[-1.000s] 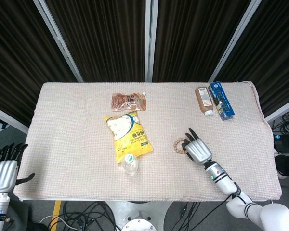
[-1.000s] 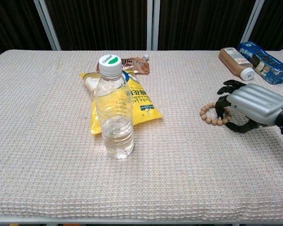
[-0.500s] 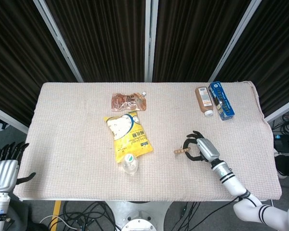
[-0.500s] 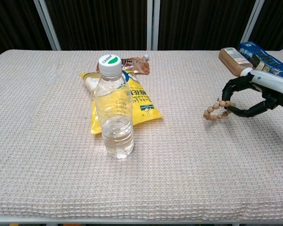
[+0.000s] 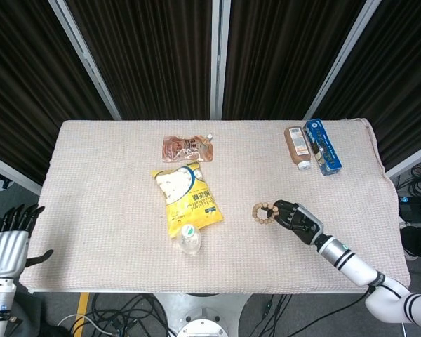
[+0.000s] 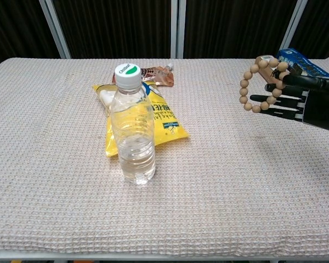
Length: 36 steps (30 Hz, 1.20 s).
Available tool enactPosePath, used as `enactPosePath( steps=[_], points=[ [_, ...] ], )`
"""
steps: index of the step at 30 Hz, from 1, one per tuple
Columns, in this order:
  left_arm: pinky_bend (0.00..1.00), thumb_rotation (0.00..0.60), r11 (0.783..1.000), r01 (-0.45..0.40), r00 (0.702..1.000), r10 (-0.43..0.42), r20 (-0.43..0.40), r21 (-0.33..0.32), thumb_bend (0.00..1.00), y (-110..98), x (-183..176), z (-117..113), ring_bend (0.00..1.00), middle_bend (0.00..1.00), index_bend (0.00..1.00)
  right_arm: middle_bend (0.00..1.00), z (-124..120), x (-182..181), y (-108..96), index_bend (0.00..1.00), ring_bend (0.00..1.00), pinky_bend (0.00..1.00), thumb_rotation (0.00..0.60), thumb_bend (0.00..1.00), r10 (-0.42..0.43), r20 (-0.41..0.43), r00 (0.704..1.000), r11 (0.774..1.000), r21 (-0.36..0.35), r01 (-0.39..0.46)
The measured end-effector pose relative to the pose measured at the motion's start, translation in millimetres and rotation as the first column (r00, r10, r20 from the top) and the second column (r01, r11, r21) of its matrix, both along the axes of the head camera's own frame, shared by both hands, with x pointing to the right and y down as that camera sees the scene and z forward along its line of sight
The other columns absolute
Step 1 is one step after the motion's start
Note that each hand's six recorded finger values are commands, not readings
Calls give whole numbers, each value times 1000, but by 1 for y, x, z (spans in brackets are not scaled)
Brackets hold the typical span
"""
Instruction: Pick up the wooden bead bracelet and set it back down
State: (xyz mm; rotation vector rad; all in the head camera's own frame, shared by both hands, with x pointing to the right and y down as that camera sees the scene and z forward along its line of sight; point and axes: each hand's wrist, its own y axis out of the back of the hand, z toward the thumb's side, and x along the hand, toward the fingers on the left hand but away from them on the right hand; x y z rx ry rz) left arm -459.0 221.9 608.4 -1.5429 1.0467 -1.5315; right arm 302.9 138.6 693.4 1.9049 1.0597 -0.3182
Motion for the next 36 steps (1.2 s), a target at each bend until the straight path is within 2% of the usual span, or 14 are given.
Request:
enactPosePath(
  steps=[3,6,9,11,13,16,20,23,27,30,32,36],
  points=[
    [0,600,1000,-5,1000,5,1,-3,0,-1,2,0,0,85,128,451,-7,1,2,441,163,0,600,682,37,132,991,995,-98,-24],
    [0,600,1000,-12,1000,12,-1,-5,0,-2,4,0,0,85,128,432,-17,2,2,386,148,0,598,688,45,239,970,987,-163,-5],
    [0,600,1000,-17,1000,17,-5,-8,0,-3,5,1,0,85,128,418,-25,3,2,338,135,0,566,690,12,306,952,983,-176,44],
    [0,600,1000,-18,1000,18,-4,-8,0,-4,6,0,0,85,128,411,-27,4,2,310,131,0,522,683,-5,317,948,984,-165,60],
    [0,600,1000,-16,1000,16,-5,-7,0,-3,5,0,0,85,128,408,-28,3,2,287,131,0,486,632,-28,311,950,988,-137,74],
    [0,600,1000,-16,1000,16,-6,-11,0,-3,5,1,0,85,128,408,-26,1,3,259,131,0,432,475,-82,269,960,993,-58,102],
    [0,600,1000,-12,1000,12,-8,-17,0,-2,4,1,0,85,128,413,-24,-2,2,257,142,0,393,404,-154,169,973,987,79,143],
    [0,600,1000,-8,1000,8,-10,-18,0,-1,3,2,0,85,128,455,-22,-7,2,316,177,0,389,398,-191,79,978,968,183,174],
    [0,600,1000,-4,1000,4,-13,-24,0,1,2,3,0,85,128,510,-20,-14,2,407,211,0,384,379,-211,-57,976,925,310,219],
    [0,600,1000,-3,1000,3,-14,-26,0,1,2,4,0,85,128,533,-18,-21,4,441,229,0,376,382,-207,-138,969,896,370,244],
    [0,600,1000,0,1000,0,-16,-26,0,1,1,4,0,85,128,549,-17,-26,5,459,241,0,372,381,-198,-172,965,885,392,252],
    [0,600,1000,7,1000,-8,-16,-28,0,2,-1,5,0,85,128,569,-13,-38,8,487,254,0,359,360,-169,-188,967,882,410,234]
  ],
)
